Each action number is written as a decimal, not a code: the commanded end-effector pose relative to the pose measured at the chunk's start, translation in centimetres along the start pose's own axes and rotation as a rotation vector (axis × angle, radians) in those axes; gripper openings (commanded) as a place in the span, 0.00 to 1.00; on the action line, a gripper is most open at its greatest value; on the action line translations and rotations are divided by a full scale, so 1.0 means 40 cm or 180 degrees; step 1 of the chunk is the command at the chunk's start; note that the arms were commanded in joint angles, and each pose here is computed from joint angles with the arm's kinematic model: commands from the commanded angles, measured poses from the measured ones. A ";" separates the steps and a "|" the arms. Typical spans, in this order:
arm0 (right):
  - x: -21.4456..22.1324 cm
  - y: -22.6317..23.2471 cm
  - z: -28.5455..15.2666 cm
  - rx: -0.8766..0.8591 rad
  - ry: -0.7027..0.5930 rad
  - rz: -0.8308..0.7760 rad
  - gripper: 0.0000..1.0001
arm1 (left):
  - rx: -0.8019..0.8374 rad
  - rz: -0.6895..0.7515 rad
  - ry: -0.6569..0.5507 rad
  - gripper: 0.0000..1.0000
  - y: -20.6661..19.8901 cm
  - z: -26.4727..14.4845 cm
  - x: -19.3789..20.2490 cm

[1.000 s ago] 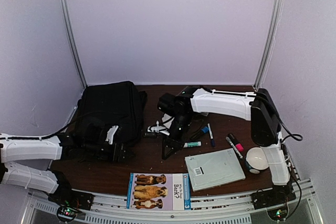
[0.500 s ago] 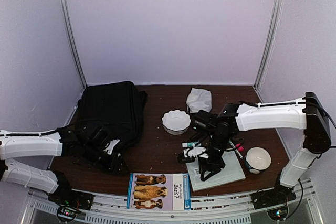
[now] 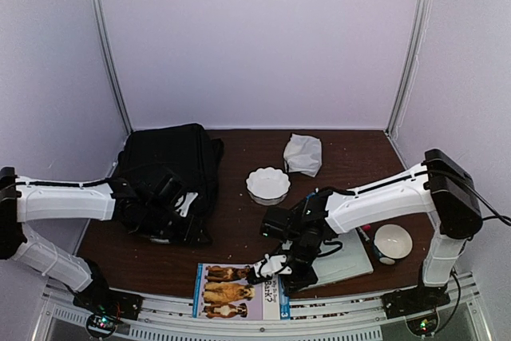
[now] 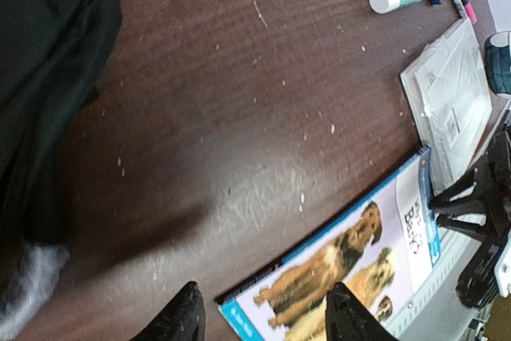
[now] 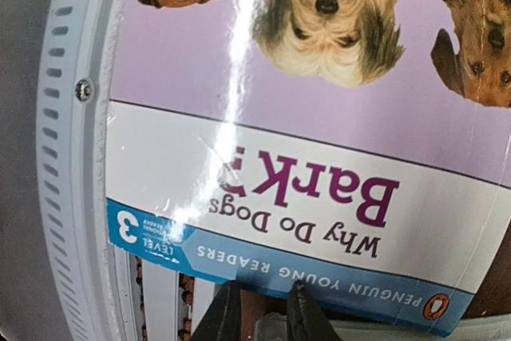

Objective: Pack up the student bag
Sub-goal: Move the book to the center of the board, then rotate the book at the center of the board, then pick up the book from the center of the board, then pass from the right arm to the left, then pass from the left arm to the right

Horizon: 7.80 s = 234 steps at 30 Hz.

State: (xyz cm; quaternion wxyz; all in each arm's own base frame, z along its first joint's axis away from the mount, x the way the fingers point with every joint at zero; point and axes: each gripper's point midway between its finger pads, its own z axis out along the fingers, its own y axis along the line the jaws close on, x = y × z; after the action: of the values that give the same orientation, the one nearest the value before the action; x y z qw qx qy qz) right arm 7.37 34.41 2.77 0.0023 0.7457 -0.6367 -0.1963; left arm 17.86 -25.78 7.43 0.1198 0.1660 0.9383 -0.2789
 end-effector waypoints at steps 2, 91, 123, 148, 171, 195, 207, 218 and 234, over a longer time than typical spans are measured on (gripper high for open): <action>-0.045 -0.108 -0.009 0.0486 0.0020 0.0129 0.17 | 0.0054 0.0236 -0.0172 0.54 -0.021 0.037 -0.063; -0.062 -0.364 -0.135 -0.0561 -0.1251 0.2838 0.50 | 0.0131 -0.0418 0.0018 0.58 0.022 0.081 0.050; -0.076 -0.396 -0.150 -0.0372 -0.1341 0.2988 0.42 | 0.0384 -0.0469 0.0163 0.51 -0.049 0.142 0.097; -0.139 -0.364 -0.160 -0.1014 -0.1733 0.2709 0.24 | 0.0314 -0.0525 0.0162 0.50 -0.025 0.166 0.110; -0.136 -0.321 -0.222 -0.1291 -0.2186 0.2214 0.00 | 0.0735 -0.0685 -0.0447 0.60 -0.049 0.187 0.038; -0.142 -0.285 -0.258 -0.1374 -0.2335 0.1974 0.00 | 0.0905 -0.0914 -0.0577 0.41 -0.047 0.227 0.000; -0.079 -0.375 -0.202 -0.0704 -0.1929 0.2489 0.33 | 0.0848 -0.0570 -0.0994 0.00 -0.062 0.098 -0.030; -0.174 -0.339 -0.318 -0.1057 -0.2401 0.2033 0.68 | 0.1314 0.0257 -0.1353 0.00 -0.223 -0.106 -0.116; -0.252 -0.242 -0.500 -0.1552 -0.3212 0.1479 0.64 | 0.1596 0.0291 -0.1810 0.00 -0.170 -0.206 -0.202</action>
State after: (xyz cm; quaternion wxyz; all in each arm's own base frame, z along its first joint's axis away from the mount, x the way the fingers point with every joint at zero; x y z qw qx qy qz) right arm 22.22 40.87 17.73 -0.0810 0.3768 -0.6861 -0.6171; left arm 20.55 -28.60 17.46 0.3030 0.1288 0.7970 -0.5063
